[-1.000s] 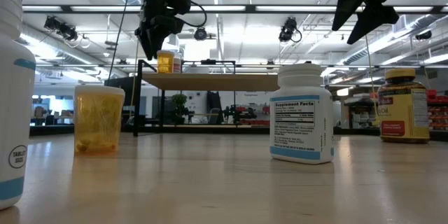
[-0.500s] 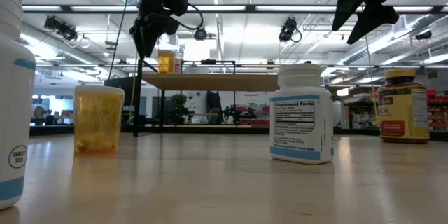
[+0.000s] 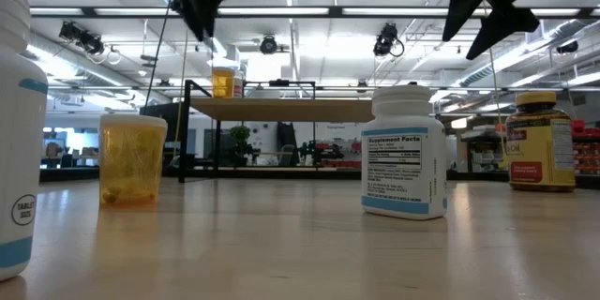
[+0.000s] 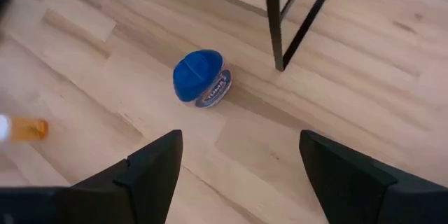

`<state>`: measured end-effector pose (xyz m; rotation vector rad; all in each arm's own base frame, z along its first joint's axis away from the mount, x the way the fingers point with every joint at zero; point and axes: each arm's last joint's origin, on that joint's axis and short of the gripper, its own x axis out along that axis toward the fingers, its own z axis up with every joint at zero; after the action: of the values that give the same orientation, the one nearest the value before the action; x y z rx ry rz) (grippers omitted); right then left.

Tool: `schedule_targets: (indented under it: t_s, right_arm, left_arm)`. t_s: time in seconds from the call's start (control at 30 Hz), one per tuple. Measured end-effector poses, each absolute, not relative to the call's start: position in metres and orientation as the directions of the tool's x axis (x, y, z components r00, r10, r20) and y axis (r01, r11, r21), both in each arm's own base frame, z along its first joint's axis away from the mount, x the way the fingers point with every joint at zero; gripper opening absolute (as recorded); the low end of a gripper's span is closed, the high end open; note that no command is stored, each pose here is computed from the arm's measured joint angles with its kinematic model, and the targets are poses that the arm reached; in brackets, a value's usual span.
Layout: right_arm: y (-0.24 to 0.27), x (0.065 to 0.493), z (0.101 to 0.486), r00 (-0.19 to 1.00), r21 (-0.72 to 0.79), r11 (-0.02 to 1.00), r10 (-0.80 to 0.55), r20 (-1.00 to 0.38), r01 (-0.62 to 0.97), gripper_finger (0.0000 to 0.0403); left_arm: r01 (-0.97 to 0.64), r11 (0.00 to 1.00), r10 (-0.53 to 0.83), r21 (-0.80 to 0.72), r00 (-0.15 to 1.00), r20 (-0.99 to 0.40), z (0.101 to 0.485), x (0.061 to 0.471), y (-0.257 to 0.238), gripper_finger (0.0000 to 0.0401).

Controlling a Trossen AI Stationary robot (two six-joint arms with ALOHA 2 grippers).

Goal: Pick and place medicine bottles onto shelf by color
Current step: Put the blue bottle on the shelf

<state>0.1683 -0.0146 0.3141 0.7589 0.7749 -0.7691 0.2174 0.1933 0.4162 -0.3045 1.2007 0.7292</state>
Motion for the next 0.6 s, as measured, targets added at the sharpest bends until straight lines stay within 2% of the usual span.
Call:
schedule_targets:
  t_s: [0.1,0.2,0.43,0.6]
  right_arm:
    - [-0.014,0.172,0.314,0.506,0.340,0.464,-0.301,-0.808,0.818,0.0296]
    - [-0.014,0.176,0.314,0.525,0.351,0.484,-0.291,-0.799,0.802,0.0296]
    - [-0.006,0.185,0.309,0.528,0.391,0.458,-0.222,-0.820,0.799,0.0296]
    - [0.006,0.203,0.301,0.539,0.398,0.468,-0.218,-0.814,0.789,0.0296]
  left_arm:
    - [-0.649,0.758,0.333,0.068,0.296,-0.896,0.427,0.226,0.179,0.0236]
    - [-0.622,0.782,0.293,-0.046,0.432,-0.853,0.435,0.241,0.158,0.0230]
    - [-0.487,0.854,0.224,-0.182,0.661,-0.716,0.449,0.285,0.100,0.0216]
    - [-0.440,0.870,0.218,-0.223,0.748,-0.627,0.458,0.303,0.065,0.0203]
